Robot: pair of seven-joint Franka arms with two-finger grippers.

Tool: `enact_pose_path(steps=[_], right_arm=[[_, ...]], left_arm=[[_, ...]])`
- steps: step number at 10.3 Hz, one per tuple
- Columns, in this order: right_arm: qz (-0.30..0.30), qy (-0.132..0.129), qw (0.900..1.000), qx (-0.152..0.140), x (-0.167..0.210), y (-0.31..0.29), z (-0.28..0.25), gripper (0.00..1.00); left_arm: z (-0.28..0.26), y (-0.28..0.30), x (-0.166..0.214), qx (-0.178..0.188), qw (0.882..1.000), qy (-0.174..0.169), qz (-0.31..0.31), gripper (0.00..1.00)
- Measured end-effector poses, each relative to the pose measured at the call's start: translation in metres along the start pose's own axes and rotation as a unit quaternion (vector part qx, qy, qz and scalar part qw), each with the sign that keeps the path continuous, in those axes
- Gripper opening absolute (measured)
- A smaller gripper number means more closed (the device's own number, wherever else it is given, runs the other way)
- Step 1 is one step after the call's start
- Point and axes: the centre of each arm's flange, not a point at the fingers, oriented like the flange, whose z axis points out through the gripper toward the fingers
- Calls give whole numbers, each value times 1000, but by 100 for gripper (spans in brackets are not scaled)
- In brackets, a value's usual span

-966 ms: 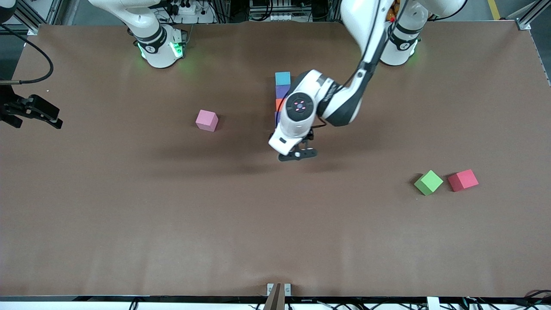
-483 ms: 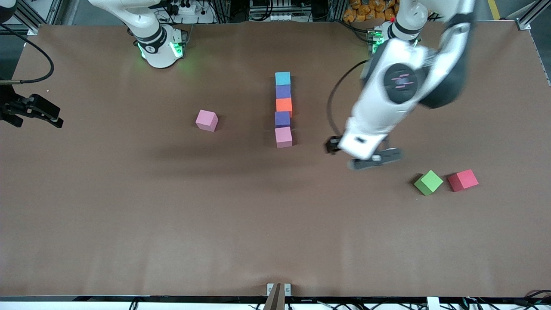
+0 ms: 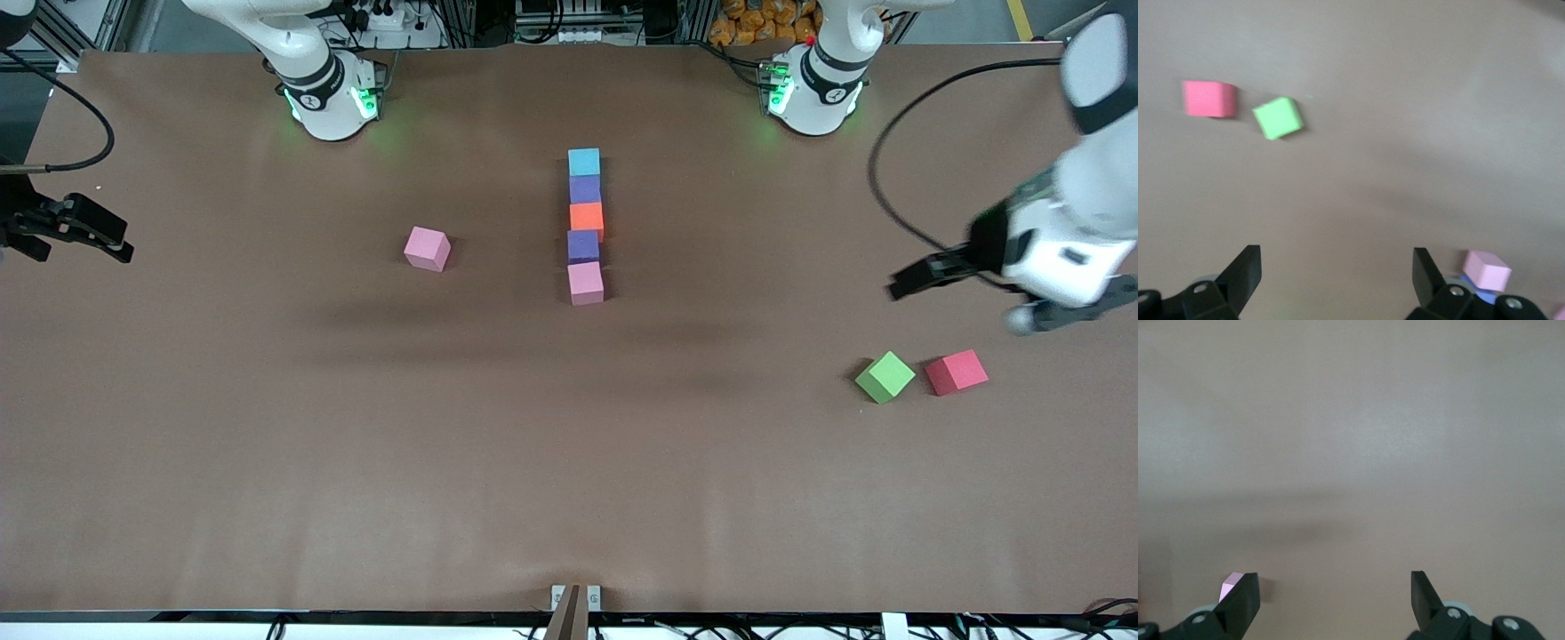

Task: Arrange blocks into number 1

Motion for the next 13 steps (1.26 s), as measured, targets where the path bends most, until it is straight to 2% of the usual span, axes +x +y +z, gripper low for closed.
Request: enact_pose_path(steps=[2,3,6,11,13], right_arm=[[-1,-1,1000,0,0,-1,0,100],[-1,-2,1000,0,0,-1,0,100],[-1,-4,1000,0,-1,-1,1,100],[-2,-10,1000,0,-2,-1,2,100],[-2,-12,1000,0,-3,-1,2,100]], left_arm=[[-2,-2,-7,47,999,2,19,100],[-10,2,-17,57,998,4,28,100],[-39,-13,-39,54,998,22,30,100],[-56,-40,-46,37,994,45,96,100],[-61,-39,-51,21,994,47,101,100]])
